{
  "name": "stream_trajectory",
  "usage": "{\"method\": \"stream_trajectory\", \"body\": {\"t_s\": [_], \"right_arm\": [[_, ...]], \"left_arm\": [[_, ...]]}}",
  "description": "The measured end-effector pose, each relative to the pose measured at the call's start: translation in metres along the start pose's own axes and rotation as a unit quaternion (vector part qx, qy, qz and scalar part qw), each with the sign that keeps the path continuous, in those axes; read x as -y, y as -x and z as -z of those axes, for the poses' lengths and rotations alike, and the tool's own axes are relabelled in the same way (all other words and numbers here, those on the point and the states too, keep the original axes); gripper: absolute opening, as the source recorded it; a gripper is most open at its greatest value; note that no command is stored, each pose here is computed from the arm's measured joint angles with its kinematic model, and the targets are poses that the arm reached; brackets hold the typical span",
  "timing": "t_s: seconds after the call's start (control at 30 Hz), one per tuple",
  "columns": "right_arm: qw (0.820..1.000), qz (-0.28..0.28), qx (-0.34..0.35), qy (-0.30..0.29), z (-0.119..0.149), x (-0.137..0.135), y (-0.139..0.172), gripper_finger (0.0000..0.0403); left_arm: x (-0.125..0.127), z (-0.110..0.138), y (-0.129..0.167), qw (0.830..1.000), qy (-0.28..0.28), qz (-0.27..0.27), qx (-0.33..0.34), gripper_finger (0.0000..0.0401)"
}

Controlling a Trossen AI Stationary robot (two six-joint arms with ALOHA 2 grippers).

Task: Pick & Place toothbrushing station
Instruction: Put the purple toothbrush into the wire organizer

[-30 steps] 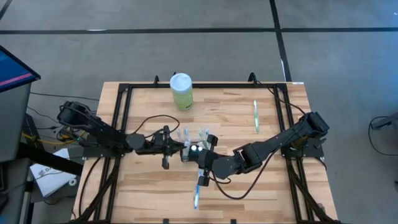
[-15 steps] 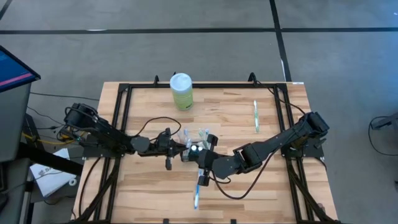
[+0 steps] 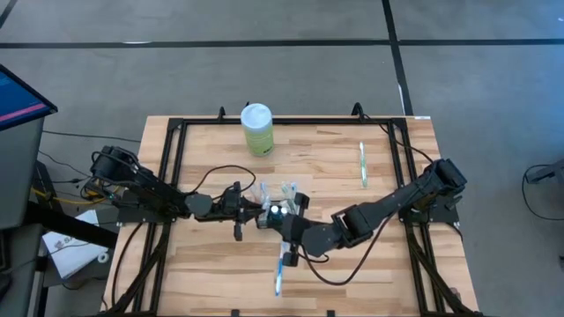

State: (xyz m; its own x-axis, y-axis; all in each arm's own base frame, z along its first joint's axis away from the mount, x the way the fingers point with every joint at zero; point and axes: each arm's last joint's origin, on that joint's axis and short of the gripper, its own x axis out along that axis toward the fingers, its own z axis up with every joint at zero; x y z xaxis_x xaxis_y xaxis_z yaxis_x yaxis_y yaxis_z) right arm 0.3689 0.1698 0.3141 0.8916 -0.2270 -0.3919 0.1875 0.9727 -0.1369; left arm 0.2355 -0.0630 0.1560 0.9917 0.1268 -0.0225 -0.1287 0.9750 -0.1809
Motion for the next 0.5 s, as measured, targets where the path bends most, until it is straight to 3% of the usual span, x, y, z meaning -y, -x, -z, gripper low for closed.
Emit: {"method": "stream_trajectory", "body": {"t_s": [0.27, 0.5], "right_arm": [[1.000, -0.001, -0.006, 0.005, 0.002, -0.001, 0.001, 0.0000], [1.000, -0.004, -0.007, 0.007, 0.002, -0.003, 0.002, 0.0000]], "left_arm": [[-0.001, -0.005, 0.001, 1.000, 0.002, -0.002, 0.007, 0.0086], [0.001, -0.018, 0.008, 0.999, -0.001, 0.008, 0.035, 0.0097]]}}
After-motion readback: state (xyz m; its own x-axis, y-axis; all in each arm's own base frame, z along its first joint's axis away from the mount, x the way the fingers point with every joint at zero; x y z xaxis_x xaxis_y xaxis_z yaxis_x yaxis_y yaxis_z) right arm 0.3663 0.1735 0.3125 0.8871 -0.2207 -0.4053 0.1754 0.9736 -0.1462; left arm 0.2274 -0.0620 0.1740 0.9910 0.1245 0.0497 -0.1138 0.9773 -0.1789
